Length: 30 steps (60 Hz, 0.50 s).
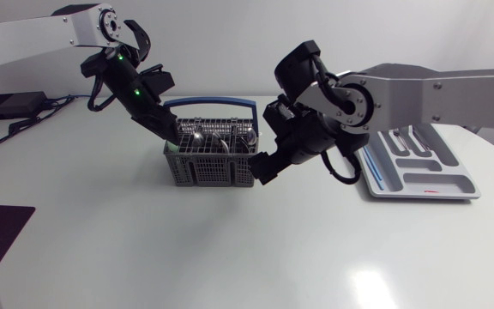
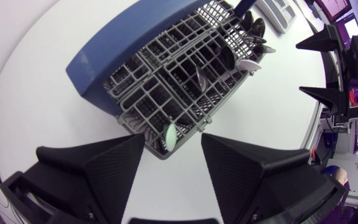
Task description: Unload the cutlery basket into the drawer organizer.
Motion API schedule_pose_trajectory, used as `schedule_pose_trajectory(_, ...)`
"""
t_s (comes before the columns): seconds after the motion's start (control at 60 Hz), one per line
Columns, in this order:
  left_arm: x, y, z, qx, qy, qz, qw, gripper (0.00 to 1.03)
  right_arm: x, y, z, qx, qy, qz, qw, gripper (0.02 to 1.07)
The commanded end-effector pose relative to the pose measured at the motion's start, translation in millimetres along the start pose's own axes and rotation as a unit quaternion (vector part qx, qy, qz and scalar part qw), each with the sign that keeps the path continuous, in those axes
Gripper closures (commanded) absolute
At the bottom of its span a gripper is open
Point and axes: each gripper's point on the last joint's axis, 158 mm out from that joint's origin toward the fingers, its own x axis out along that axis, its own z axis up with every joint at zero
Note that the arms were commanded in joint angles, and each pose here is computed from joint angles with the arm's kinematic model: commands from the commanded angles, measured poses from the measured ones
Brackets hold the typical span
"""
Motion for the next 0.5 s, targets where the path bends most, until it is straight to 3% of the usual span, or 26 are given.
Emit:
schedule_pose_trajectory(0.0,7.2,3.1,-5.6,-0.01,0.015,-0.007,1.0,0.44,5.9,5.9,-17.2,-0.014,0.023,0.004,1.0,0.07)
schedule_pose_trajectory(0.483,7.0,2.7,-7.6,-0.036,0.016,0.026,0.999,0.44,6.7,5.3,-18.8,-0.016,0.025,0.003,1.0,0.07)
